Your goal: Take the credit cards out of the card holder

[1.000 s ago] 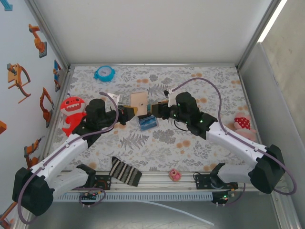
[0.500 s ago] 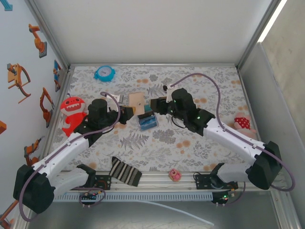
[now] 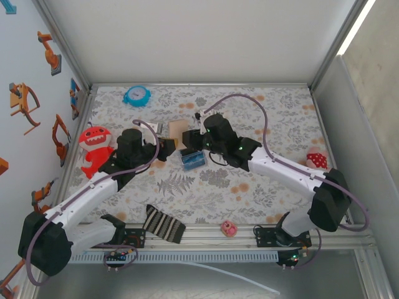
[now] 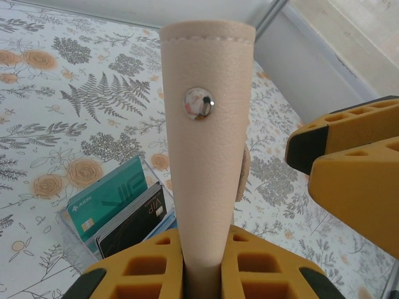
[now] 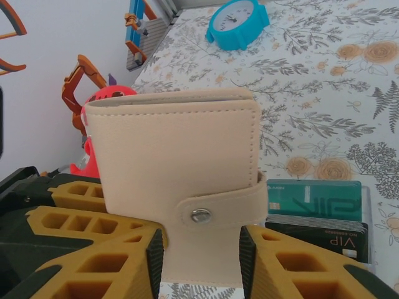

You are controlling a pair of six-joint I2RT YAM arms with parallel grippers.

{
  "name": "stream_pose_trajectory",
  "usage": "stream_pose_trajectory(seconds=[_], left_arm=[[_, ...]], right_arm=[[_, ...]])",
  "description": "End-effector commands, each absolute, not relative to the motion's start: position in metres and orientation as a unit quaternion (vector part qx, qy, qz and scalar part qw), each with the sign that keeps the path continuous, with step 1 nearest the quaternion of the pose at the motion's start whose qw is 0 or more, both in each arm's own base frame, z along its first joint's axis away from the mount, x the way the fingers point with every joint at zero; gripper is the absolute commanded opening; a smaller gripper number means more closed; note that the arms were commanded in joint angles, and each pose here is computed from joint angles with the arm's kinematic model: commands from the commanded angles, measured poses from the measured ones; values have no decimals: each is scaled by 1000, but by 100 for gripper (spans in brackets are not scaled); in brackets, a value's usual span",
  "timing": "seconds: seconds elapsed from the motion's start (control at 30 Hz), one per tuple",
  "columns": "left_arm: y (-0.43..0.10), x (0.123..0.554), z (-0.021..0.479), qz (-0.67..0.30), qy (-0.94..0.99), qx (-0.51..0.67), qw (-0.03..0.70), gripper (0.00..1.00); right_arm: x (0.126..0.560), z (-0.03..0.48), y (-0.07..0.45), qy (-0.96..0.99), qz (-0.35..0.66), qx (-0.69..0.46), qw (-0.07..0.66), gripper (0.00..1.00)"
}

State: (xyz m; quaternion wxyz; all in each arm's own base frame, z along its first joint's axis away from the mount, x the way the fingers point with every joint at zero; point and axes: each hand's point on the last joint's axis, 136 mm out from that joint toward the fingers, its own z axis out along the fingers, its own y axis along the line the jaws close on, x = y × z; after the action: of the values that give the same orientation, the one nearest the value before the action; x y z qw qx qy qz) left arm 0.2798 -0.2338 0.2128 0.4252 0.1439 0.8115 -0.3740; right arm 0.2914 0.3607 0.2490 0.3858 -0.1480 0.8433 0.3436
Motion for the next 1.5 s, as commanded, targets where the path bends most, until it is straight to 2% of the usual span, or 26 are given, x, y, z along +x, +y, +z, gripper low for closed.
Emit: stream_pose_trajectory(seconds=[0.0,0.7,0.83,1.03,1.47], left_arm=[[-239,284,229,-389,794,145,444,5],[-244,282,232,-401,788,150,443,5],[-243,281,235,-400,786,149,447,5],[-238,282,237,-391,787,142,455,3],[-233,286,234,-381,792,128,459,0]], right_arm=[[294,261,371,841,349,-145,387,37],[307,234,379,867,304,-150,366,39],[311,227,370,875,280,-140,370,29],[314,223,360,881,255,-135,376,0],[314,230,348,876,242,-135,395,0]])
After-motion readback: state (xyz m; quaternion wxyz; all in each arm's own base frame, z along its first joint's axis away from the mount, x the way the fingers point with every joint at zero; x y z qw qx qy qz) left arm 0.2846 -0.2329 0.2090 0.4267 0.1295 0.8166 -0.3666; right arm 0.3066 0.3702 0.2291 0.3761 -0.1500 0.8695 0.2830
